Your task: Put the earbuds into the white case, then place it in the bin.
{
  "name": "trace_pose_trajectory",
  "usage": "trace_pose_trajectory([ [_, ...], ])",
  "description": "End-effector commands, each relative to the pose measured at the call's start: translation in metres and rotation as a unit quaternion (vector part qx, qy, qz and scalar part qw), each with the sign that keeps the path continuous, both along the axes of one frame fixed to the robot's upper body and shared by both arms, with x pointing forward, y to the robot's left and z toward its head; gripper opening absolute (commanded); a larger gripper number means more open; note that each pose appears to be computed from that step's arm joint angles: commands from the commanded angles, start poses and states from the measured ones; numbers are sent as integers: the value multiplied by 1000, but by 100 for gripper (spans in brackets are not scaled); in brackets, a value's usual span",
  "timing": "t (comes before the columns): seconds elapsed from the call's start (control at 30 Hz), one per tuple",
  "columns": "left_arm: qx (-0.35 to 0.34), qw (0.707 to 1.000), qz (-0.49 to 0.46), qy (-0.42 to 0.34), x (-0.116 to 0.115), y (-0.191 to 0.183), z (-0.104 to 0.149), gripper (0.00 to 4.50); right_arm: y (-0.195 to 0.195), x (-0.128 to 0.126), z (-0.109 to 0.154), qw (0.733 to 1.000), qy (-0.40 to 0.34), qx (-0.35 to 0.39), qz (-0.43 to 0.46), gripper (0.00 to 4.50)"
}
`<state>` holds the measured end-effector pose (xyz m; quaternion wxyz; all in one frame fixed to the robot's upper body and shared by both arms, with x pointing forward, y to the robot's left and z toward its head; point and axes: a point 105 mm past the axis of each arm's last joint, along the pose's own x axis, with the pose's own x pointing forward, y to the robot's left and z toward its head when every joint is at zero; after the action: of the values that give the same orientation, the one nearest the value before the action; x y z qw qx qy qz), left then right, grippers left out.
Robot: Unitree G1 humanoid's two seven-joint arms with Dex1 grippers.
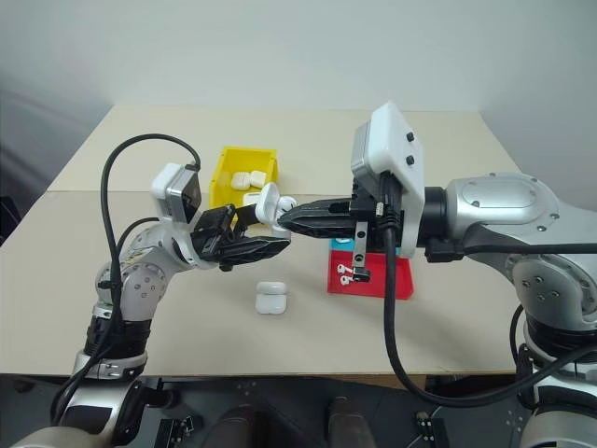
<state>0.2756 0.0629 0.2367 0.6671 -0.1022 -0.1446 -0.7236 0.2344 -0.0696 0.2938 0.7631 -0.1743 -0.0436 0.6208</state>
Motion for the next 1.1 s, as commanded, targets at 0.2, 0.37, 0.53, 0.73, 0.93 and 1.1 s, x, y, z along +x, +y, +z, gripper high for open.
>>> trace_pose_trajectory([
  [0.2, -5, 1000, -16, -26, -7, -2, 7, 278, -1, -2, 10, 1000, -21, 3, -2, 2],
  [0.37, -5, 1000, -16, -25, -7, -3, 6, 278, 0, -2, 12, 1000, -22, 9, 0, 2],
  [0.53, -4, 1000, -17, -23, -7, -2, 5, 278, 0, -2, 15, 1000, -24, 18, 2, 2],
  [0.73, -2, 1000, -5, -23, -4, 1, 5, 278, -12, -8, 20, 999, -18, 33, 12, 2],
  [0.93, 2, 1000, 15, -26, -4, 12, 4, 278, -38, 6, 7, 999, -8, -7, -45, 2],
  [1.1, -3, 999, 15, -35, -10, 12, 6, 278, -64, 57, -27, 979, -20, -115, -167, 2],
])
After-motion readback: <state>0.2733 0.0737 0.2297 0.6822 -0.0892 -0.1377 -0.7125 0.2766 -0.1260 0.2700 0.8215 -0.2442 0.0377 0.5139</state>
